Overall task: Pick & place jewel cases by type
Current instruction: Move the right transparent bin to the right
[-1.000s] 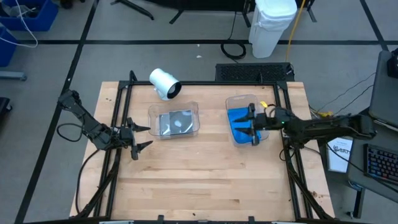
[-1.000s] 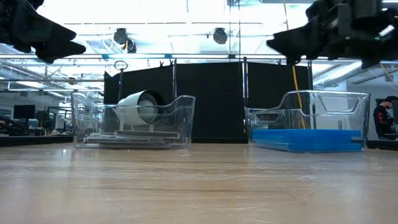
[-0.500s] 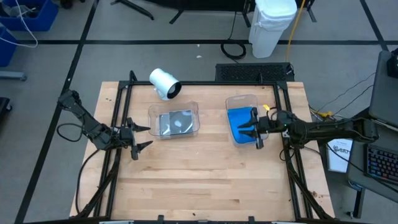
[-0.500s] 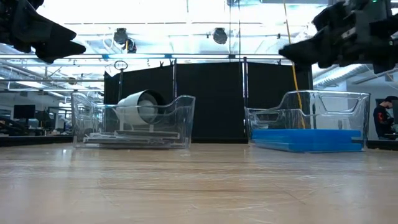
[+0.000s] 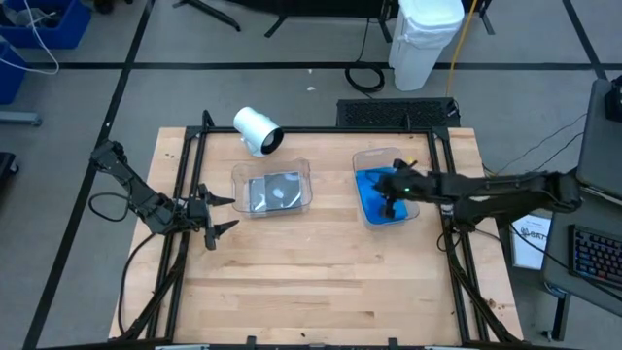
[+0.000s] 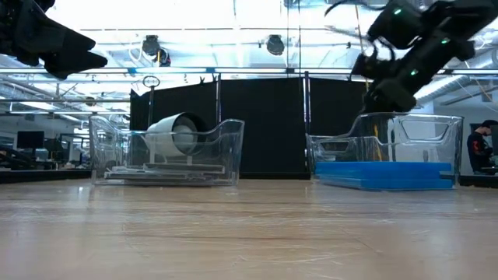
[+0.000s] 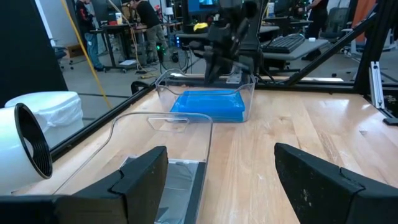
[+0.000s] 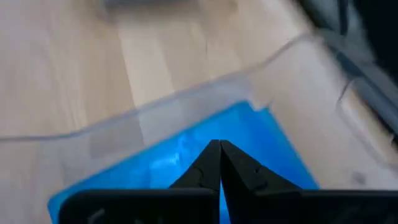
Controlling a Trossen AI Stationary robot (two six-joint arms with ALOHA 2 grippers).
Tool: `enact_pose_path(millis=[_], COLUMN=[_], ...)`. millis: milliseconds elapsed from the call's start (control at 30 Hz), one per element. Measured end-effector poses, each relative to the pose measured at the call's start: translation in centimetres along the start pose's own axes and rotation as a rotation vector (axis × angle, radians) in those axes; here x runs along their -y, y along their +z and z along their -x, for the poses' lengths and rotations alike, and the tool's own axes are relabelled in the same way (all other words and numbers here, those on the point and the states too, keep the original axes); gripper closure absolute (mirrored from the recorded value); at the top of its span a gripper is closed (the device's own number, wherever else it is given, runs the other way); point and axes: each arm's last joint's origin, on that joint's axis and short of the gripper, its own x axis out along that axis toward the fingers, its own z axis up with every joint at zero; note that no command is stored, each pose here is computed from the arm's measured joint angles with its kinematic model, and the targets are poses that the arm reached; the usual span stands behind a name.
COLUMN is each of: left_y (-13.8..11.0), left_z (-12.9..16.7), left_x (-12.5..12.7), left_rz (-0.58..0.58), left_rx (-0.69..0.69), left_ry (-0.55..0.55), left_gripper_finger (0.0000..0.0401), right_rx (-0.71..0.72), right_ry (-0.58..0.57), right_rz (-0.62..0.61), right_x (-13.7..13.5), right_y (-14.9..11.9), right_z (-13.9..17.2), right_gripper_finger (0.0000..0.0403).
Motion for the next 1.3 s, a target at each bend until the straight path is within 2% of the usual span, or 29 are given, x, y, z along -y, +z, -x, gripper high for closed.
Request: enact_pose_path(millis=[333,533,933,1133,1300], left_y=[0.0,0.0,0.0,0.0,0.0], left_z=[0.0,0.0,0.0,0.0,0.0], left_x=[0.0,0.0,0.0,0.0,0.0], left_rz=[0.0,0.0,0.0,0.0,0.0], left_rx=[0.0,0.0,0.0,0.0,0.0], left_ry=[0.0,0.0,0.0,0.0,0.0], left_gripper_finger=[0.0105,0.0105,0.0105,0.0105,0.0105], right_rx=[-0.359,-0.536,-0.588,-0.673,-0.668], right_ry=[0.006,0.036,0.317,0.352,0.333], right_rz=[0.062,0.046,-0.105,-0.123,-0.117], right_x=[-1.0,-1.5,-4.3,-6.0,-6.6], right_y=[1.0,0.8,0.8,0.1,0.0], right_z=[-4.6,-4.9,-1.2,-0.3,-0.1], right_gripper_finger=[0.0403,0.0403,0.0403,0.0403,0.0403])
